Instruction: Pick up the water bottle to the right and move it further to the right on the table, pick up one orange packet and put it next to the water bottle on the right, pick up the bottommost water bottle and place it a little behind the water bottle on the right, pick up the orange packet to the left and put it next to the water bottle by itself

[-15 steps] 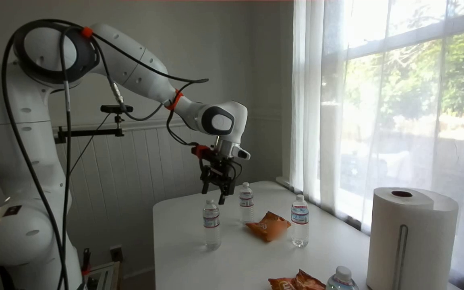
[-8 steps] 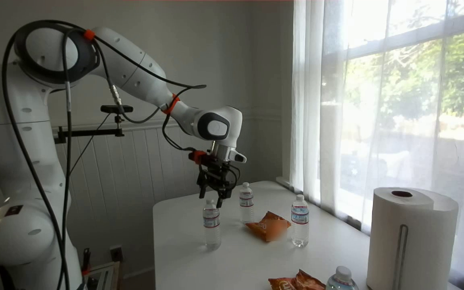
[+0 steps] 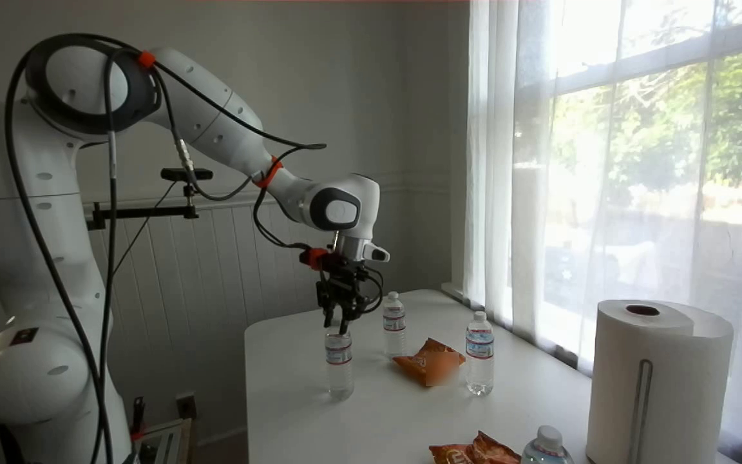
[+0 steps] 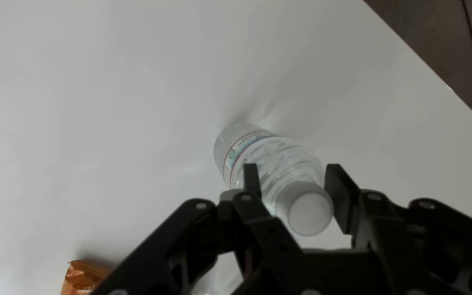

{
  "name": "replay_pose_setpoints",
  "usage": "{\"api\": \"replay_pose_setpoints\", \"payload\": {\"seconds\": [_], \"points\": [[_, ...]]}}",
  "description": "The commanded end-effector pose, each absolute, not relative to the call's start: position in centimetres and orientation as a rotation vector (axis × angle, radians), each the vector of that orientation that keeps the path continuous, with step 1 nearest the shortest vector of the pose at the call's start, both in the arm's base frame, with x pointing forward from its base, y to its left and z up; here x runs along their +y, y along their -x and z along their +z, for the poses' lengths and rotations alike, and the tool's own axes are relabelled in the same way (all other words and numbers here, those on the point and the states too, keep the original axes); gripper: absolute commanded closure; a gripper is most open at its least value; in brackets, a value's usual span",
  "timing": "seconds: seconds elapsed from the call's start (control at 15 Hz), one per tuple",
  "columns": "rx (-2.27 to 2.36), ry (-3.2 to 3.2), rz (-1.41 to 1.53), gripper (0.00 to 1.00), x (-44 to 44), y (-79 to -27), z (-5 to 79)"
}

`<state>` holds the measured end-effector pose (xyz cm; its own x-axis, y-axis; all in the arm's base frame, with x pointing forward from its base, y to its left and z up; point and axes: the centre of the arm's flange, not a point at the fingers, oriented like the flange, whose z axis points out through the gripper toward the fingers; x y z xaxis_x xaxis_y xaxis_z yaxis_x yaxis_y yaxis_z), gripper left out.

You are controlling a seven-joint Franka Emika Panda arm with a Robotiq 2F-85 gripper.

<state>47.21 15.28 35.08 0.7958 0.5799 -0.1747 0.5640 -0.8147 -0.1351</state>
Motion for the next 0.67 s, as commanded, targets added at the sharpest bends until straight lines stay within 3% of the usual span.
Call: {"api": "replay_pose_setpoints", "payload": {"seconds": [0.0, 0.13, 0.6], "points": [[-0.994, 2.876, 0.254, 0.85, 15.59, -45.93, 35.33], [-1.013, 2.872, 0.252, 0.91, 15.72, -46.13, 35.22], [-1.024, 2.880, 0.255, 0.92, 15.18, -46.78, 35.50]]}}
